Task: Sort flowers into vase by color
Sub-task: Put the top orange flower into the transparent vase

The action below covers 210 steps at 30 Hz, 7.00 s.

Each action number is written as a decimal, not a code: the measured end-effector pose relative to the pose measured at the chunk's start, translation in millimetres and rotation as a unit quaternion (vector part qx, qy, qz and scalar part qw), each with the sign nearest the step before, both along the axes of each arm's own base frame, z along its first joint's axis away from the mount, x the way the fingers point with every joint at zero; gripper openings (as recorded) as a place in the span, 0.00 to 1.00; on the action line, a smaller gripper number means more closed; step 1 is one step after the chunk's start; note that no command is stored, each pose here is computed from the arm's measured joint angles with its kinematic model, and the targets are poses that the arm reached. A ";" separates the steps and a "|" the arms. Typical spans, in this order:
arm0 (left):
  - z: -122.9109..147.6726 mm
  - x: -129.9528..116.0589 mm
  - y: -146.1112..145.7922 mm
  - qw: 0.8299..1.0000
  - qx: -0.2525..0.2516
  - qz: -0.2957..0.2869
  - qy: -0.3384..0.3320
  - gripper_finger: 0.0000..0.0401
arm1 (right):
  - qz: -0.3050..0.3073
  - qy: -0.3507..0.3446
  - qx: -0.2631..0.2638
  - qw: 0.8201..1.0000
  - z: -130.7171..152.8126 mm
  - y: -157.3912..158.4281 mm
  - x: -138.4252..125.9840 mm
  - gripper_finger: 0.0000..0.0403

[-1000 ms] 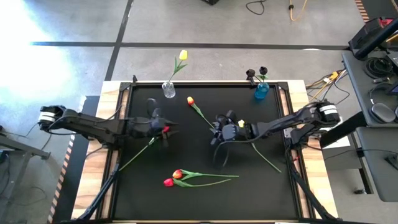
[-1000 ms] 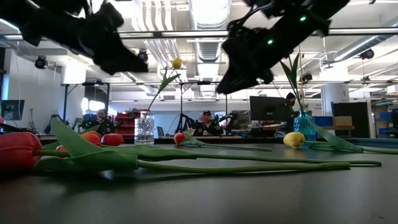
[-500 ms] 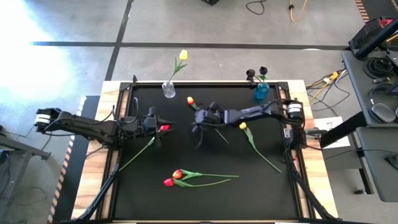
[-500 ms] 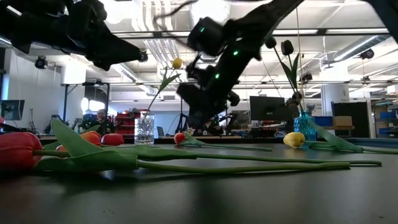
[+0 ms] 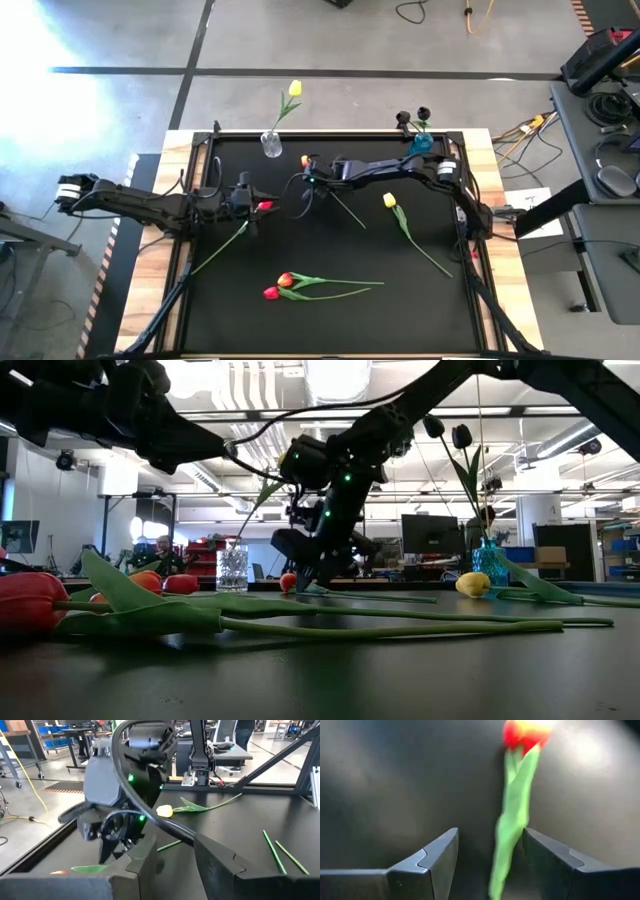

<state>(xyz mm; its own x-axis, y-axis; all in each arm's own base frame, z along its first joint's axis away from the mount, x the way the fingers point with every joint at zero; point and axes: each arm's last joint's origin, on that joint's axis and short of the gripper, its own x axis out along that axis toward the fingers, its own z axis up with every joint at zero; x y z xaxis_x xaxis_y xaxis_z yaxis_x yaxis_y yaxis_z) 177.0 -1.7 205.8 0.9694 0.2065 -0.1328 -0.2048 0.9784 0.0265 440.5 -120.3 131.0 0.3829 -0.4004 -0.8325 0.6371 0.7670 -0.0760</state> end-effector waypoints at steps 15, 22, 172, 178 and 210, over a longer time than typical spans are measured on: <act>1.4 0.3 1.0 0.999 0.009 0.014 -0.034 0.29 | 0.038 0.015 0.013 0.999 17.0 -2.5 -8.0 0.05; -2.2 -9.8 0.7 0.991 0.039 0.001 -0.125 0.29 | 0.068 -0.024 -0.087 0.994 74.2 30.2 -16.8 0.03; 68.7 -20.9 130.5 0.945 0.180 0.264 -0.071 0.00 | 0.304 -0.282 -0.276 0.867 111.1 166.7 -115.2 0.03; 61.8 -18.4 144.7 0.944 0.180 0.269 -0.069 0.00 | 0.304 -0.283 -0.275 0.867 111.2 166.7 -115.2 0.03; 14.7 -2.2 185.2 0.944 0.145 0.295 -0.011 0.01 | 0.302 -0.285 -0.273 0.868 111.3 166.7 -115.1 0.03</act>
<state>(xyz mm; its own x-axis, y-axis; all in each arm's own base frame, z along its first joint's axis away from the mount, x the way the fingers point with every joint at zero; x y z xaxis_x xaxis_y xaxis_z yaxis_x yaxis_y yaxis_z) 174.8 183.6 220.5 0.6755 0.7368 0.0306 -0.7160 0.6454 0.2659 325.3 46.4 242.3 0.9473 -0.2589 -0.1887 0.1850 0.9229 -0.3378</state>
